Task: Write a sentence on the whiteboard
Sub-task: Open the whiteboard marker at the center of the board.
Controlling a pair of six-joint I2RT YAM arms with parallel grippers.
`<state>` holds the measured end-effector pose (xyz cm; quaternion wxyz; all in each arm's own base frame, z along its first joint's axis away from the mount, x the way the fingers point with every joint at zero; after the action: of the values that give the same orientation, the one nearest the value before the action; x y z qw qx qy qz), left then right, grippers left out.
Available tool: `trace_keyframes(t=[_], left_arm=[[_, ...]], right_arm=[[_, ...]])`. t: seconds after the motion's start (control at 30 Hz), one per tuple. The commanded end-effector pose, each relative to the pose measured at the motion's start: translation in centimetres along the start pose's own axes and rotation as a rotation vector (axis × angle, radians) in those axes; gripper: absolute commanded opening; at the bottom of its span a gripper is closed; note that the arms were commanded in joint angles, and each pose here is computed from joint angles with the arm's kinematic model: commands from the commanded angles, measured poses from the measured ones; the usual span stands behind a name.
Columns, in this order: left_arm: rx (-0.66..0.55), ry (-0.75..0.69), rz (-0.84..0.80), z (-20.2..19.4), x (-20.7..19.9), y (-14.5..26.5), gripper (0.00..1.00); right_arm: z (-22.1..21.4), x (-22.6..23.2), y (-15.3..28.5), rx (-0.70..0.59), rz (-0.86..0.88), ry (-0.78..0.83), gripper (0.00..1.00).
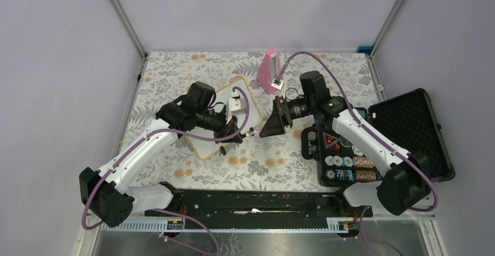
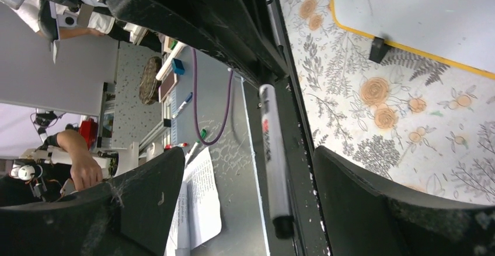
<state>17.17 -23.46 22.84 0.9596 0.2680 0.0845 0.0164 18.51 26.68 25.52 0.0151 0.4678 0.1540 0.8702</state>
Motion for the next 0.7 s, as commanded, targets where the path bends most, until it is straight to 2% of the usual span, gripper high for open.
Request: trace_keyframes(t=[0.0, 0.17, 0.37, 0.5, 0.67], left_arm=[[-0.085, -0.043, -0.013, 2.0, -0.2, 0.4, 0.0], [-0.086, -0.034, -0.008, 2.0, 0.1, 0.4, 0.0], [-0.097, -0.023, 0.0, 1.9, 0.3, 0.5, 0.0], [-0.108, -0.02, -0.011, 2.3, 0.1, 0.6, 0.0], [-0.118, -0.016, -0.031, 2.6, 0.0, 0.6, 0.0]], right_arm=[[-0.1, 1.4, -1.6, 0.026, 0.053, 0.03, 0.85], [-0.6, 1.0, -2.6, 0.055, 0.052, 0.016, 0.75], [-0.6, 1.1, -3.1, 0.069, 0.054, 0.01, 0.58], [-0.7, 1.1, -3.3, 0.072, 0.051, 0.005, 0.51], [-0.2, 0.7, -3.6, 0.049, 0.035, -0.018, 0.51]])
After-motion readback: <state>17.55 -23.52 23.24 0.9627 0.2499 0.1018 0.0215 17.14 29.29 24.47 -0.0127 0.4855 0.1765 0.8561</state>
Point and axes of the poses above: each gripper's point midway between its finger pads, its own y axis back along the fingers, its own x axis along the line the jaws close on, z = x × y, the point moved 2 cm from there along y, back along the fingers, and after that the axes turned 6 degrees about -y, right-handed, at the moved point
